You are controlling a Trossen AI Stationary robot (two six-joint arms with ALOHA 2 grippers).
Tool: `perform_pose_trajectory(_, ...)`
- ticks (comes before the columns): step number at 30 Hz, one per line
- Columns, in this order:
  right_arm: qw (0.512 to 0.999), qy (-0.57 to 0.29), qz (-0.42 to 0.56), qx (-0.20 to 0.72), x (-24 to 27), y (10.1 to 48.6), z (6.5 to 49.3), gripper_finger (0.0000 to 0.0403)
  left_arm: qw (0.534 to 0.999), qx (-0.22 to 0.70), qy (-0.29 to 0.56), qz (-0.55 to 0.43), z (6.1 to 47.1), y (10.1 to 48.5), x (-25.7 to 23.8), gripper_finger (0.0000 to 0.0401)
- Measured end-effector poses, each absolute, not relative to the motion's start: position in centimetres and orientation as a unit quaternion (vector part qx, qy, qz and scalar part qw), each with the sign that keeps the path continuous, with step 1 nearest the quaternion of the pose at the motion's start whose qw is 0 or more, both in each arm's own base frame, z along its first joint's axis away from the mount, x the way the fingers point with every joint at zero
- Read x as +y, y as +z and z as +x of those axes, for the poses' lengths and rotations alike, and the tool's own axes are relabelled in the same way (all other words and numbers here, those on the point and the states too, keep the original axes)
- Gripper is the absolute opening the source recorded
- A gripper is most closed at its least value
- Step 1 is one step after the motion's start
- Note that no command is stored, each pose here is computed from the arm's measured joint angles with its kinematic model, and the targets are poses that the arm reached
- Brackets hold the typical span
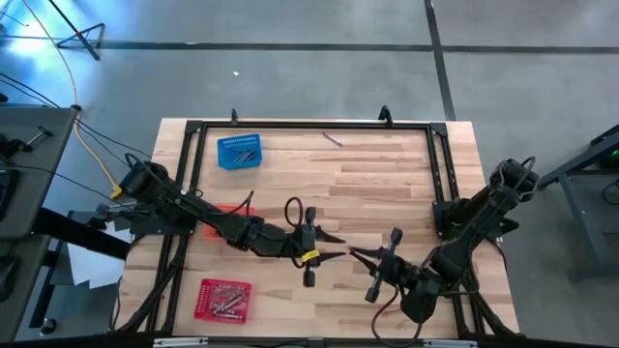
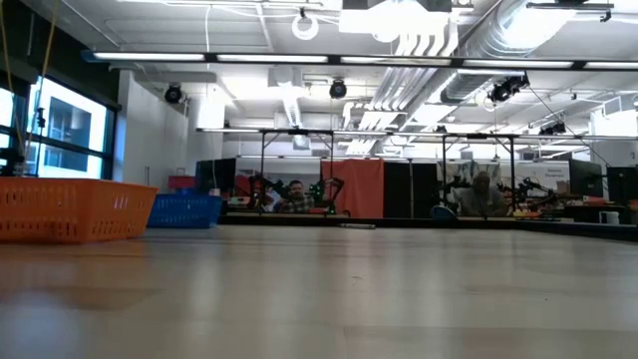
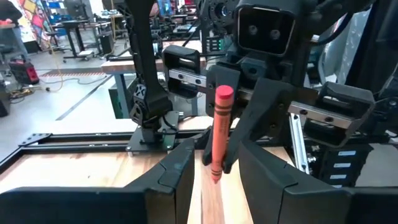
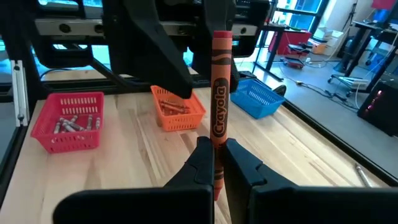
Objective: Sort crayons
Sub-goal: Put the orange crayon into the orange bin
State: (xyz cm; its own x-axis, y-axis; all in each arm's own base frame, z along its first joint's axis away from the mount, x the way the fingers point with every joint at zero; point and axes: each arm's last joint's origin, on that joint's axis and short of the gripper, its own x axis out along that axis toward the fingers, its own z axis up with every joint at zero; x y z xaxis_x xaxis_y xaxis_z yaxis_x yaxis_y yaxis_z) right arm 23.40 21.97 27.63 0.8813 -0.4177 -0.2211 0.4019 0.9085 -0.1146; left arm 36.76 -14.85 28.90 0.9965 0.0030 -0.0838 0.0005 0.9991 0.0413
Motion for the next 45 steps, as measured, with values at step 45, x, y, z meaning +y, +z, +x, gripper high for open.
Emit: perform_pose_trajectory(45, 0.979, -0.155, -0.047, 0.121, 20.9, 28.9, 26.0, 0.0, 1.0, 0.017, -0.023, 0.012, 36.8, 29.4, -15.0, 0.0008)
